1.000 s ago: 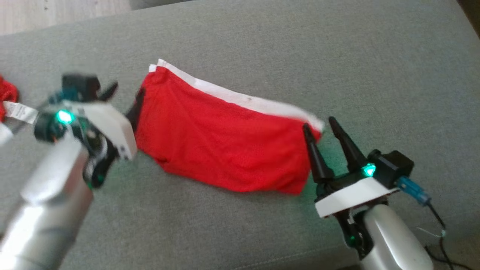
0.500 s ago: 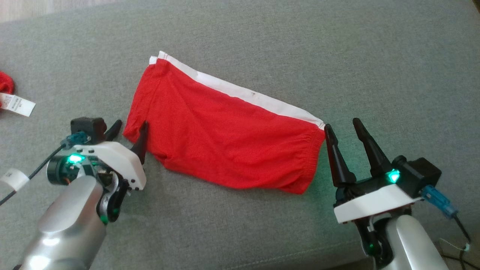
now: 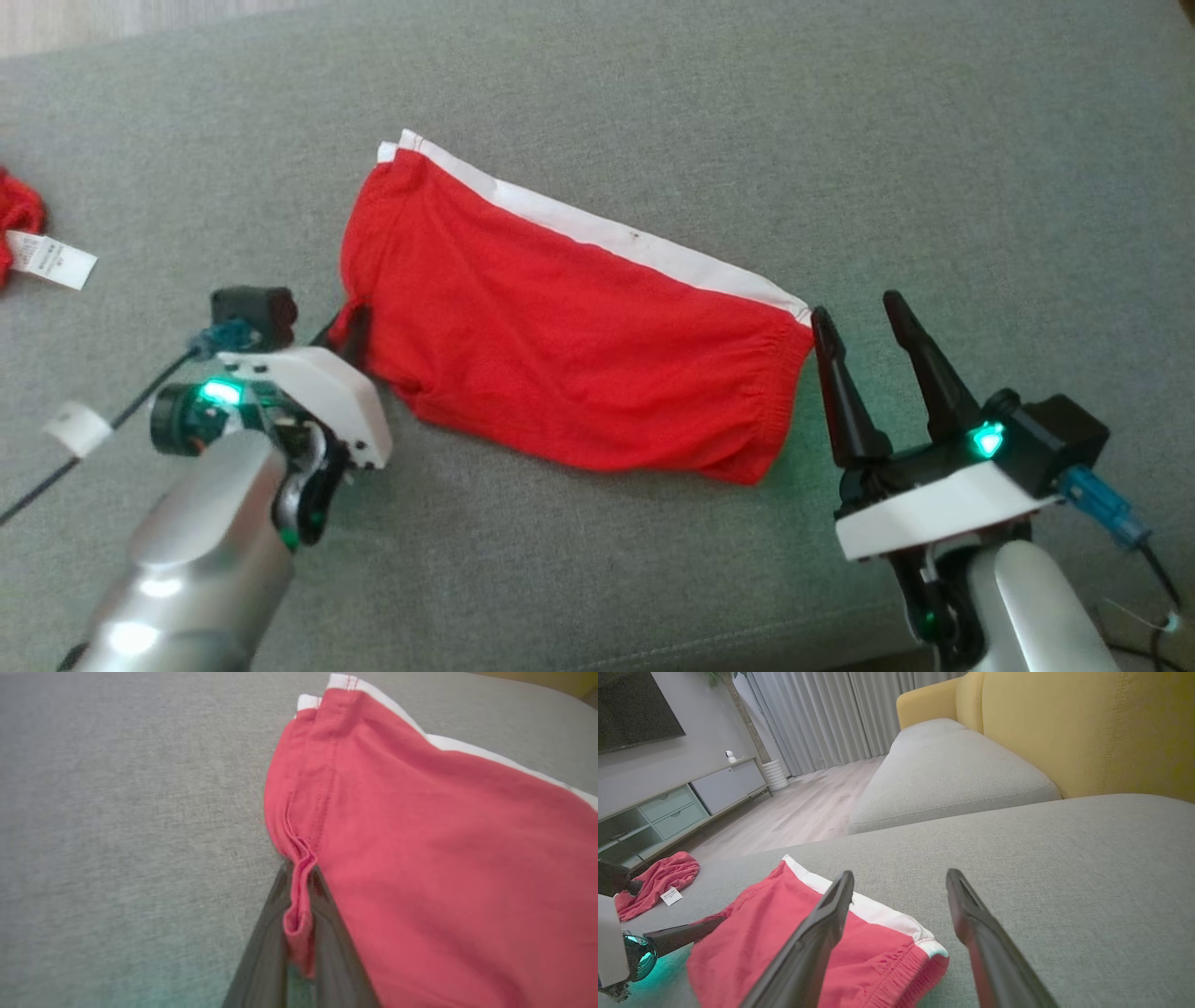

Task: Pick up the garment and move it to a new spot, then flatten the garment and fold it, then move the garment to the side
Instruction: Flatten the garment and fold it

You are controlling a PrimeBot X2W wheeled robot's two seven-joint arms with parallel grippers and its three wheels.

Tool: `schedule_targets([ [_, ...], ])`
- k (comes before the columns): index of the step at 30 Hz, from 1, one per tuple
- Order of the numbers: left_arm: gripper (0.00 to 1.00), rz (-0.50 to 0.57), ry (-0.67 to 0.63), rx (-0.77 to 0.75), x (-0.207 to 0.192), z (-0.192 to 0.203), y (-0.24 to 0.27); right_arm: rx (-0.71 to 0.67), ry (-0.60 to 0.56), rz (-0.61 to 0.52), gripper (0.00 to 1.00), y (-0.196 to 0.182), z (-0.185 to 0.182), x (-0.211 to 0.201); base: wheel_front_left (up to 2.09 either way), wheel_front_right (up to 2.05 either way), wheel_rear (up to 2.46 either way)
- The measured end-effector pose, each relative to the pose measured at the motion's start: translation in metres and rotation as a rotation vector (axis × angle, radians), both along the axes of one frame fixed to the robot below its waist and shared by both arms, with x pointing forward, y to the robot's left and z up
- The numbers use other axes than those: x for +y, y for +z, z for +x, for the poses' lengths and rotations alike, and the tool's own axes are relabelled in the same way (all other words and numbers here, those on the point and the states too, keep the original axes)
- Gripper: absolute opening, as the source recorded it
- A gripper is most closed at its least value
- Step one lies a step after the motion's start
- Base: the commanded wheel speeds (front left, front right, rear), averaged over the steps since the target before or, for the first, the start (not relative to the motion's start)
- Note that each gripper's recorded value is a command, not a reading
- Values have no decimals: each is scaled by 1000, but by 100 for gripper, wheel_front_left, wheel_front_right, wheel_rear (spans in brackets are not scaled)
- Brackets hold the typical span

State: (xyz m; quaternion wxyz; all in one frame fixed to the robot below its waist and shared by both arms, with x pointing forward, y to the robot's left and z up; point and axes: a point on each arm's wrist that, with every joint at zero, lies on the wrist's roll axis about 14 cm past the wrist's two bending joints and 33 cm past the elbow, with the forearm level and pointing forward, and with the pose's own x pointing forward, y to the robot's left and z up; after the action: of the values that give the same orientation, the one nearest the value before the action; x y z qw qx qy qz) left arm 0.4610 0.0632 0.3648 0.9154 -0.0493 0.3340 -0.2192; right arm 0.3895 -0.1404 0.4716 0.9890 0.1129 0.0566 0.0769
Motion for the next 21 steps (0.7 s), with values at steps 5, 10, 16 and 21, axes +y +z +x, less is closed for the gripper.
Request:
schedule_targets([
  [5,0,-21,15,-21,-3,-6,8,6,-3,4,100,0,-9,0,0,0,0],
  [10,0,-67,86,-48,8,-26,13,-6,-34,-11,100,4,-15,-11,0,0,0],
  [16,0,-121,221,-74,33,-63,19,7,-65,-43,100,1,-22,-24,0,0,0],
  [21,0,-158,338,-58,52,-99,17,6,-51,-53,100,2,-23,-21,0,0,0],
])
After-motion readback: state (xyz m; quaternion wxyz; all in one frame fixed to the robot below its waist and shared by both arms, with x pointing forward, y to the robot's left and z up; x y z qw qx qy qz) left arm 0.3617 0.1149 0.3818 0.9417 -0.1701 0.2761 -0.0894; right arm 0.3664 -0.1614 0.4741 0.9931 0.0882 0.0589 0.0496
